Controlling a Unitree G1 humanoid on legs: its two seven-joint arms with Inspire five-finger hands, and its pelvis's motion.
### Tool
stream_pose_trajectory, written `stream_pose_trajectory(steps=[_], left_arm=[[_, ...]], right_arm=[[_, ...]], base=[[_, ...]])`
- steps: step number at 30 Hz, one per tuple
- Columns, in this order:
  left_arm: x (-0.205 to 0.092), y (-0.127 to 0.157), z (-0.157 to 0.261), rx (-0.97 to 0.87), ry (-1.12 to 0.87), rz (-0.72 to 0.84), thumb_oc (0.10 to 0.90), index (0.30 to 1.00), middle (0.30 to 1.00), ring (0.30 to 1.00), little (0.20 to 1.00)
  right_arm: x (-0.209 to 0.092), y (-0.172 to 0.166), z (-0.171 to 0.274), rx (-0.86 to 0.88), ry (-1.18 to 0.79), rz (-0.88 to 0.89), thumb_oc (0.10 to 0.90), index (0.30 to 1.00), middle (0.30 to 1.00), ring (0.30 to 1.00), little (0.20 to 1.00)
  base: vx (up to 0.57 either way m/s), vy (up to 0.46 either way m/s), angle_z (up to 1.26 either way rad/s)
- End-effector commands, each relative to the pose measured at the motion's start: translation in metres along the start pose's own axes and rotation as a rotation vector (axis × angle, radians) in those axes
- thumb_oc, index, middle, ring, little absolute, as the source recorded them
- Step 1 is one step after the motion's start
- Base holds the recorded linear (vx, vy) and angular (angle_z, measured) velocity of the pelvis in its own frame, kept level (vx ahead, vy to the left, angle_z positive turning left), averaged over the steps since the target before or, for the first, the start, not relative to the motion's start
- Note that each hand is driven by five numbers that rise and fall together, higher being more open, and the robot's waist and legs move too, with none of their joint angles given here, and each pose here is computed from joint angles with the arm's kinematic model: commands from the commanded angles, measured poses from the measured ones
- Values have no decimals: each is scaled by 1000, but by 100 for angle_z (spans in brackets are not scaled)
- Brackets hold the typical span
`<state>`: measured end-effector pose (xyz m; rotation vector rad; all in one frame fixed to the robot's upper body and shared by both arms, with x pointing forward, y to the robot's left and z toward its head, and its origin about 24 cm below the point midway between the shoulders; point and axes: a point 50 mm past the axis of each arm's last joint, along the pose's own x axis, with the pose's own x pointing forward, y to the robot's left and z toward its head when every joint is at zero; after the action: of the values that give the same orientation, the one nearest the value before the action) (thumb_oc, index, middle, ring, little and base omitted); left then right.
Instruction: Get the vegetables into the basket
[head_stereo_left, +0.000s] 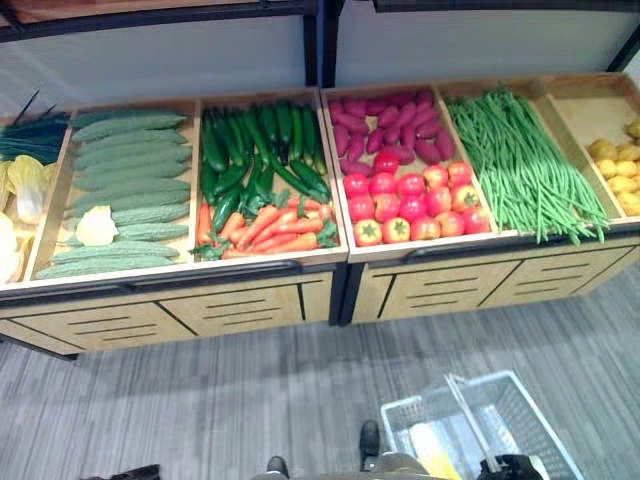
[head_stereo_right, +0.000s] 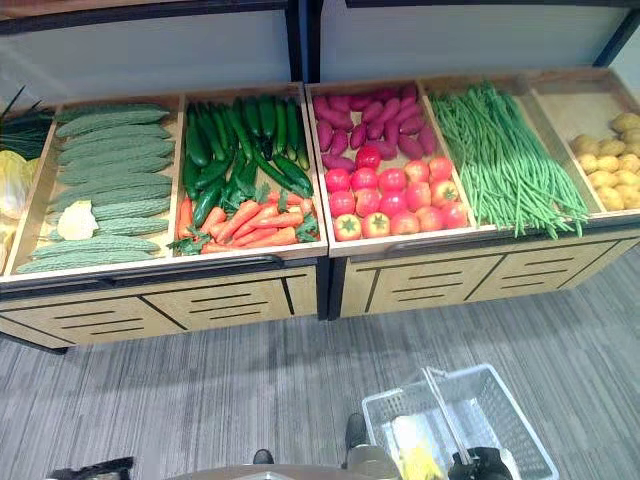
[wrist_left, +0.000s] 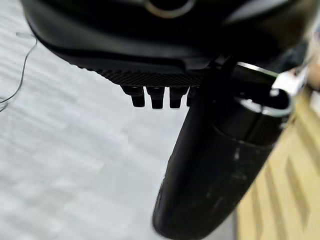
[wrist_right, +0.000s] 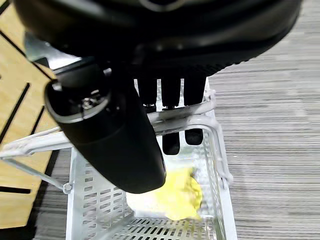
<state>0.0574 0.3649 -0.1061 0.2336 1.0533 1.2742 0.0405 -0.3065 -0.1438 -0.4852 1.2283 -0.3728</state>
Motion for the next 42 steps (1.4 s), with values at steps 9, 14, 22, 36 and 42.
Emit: stream_pose_trajectory(steps=[9,14,22,36,42], left_arm=[[-72,78,213,-283,-1127,433,900,1000,1000,1000,1000],[-127,80,259,-274,-1409,432,900,1000,1000,1000,1000],[-171,43,295,-6,-1685,221,900,1000,1000,1000,1000],[-201,-5,324,240,-1770,39,900,1000,1000,1000,1000],[-210,-11,333,225,-1774,37,900,1000,1000,1000,1000]], right_arm=[[2,-12,11,-8,-76,-75,400,300,300,300,300],[4,-21,20,-46,-110,-85,400,300,300,300,300],[7,-38,55,-110,-252,-95,400,300,300,300,300],[7,-38,82,-128,-340,-82,400,300,300,300,300],[7,-36,93,-131,-378,-81,400,300,300,300,300]], base=[[-3,6,6],[1,-4,-2],[-19,19,-20],[-13,11,-20],[-41,-14,-15]])
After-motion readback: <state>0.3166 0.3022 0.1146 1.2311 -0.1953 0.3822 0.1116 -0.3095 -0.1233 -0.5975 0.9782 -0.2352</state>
